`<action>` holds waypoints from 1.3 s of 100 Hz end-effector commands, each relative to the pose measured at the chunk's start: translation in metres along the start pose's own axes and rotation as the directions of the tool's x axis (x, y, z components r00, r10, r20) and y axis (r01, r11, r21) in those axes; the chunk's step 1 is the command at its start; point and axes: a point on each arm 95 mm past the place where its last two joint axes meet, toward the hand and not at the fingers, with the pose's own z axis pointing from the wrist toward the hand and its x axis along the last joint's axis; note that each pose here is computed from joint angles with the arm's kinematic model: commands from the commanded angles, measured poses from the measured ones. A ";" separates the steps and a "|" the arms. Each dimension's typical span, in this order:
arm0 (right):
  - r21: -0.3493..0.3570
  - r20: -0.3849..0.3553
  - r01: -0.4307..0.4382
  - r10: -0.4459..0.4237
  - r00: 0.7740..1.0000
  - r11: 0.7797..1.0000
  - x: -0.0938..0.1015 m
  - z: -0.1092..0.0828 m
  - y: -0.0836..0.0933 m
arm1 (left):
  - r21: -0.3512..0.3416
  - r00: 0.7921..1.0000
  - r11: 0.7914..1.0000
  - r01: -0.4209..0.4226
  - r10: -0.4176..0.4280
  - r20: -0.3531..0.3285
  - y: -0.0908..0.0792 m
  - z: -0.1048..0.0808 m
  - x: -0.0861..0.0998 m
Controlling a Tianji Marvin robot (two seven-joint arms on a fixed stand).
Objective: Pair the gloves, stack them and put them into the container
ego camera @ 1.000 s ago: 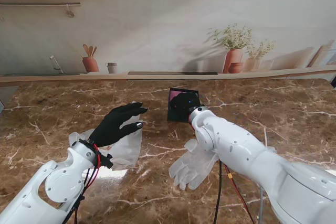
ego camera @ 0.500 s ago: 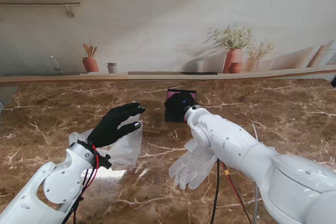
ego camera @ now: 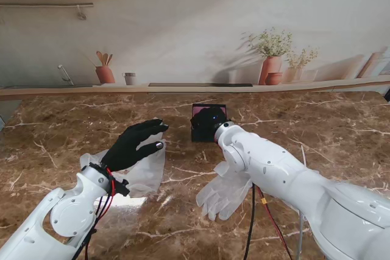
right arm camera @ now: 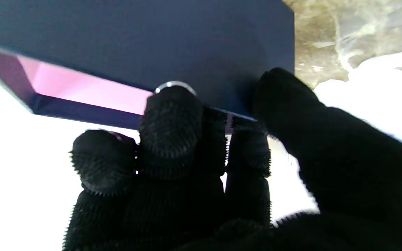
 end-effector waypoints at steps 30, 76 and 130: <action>0.054 -0.038 0.021 -0.019 0.999 0.998 0.007 -0.018 -0.008 | 0.001 1.000 1.000 0.003 -0.003 -0.002 0.003 -0.002 0.000; -0.012 0.000 0.023 -0.023 1.000 1.000 0.007 -0.033 0.012 | 0.003 1.000 1.000 -0.003 0.003 -0.005 0.001 -0.003 0.001; -0.092 0.097 -0.136 0.145 0.985 0.986 0.006 -0.096 0.041 | -0.021 1.000 1.000 -0.014 0.014 -0.010 0.002 0.001 0.004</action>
